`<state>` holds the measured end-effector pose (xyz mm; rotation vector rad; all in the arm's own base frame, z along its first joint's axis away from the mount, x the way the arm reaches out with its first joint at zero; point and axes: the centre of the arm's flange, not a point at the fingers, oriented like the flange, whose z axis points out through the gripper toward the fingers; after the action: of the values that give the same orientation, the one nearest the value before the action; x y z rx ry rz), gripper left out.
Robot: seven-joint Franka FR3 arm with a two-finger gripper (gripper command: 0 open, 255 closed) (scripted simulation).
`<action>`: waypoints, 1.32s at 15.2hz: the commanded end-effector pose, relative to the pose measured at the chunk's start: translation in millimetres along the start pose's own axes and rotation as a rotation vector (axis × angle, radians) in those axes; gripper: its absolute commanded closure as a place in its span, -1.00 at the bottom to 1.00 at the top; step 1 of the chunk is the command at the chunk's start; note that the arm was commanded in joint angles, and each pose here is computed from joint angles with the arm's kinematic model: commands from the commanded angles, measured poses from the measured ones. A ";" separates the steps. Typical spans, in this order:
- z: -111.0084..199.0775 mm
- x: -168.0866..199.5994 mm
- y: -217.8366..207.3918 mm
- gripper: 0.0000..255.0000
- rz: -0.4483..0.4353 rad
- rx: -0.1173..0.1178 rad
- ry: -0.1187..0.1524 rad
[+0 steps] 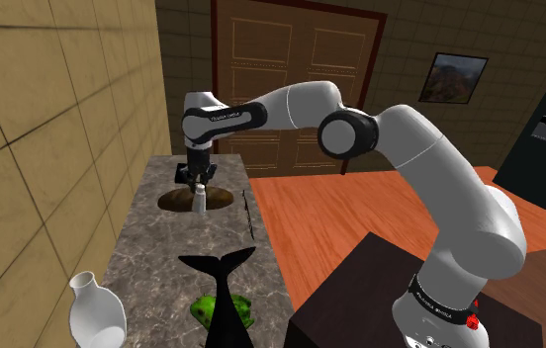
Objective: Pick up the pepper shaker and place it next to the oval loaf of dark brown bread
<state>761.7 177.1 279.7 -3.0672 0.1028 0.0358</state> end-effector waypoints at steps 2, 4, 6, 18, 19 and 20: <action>15.8 1.5 1.0 1.00 0.000 0.000 0.000; 26.3 1.8 1.7 1.00 0.000 0.000 0.000; 36.8 2.1 2.5 1.00 0.000 0.000 0.000; 100.0 3.8 7.0 1.00 0.000 0.000 0.000; 105.3 3.9 7.4 1.00 0.000 0.000 0.000; 110.5 3.9 7.8 1.00 0.000 0.000 0.000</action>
<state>762.6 177.4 173.8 -3.0675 0.1025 0.0366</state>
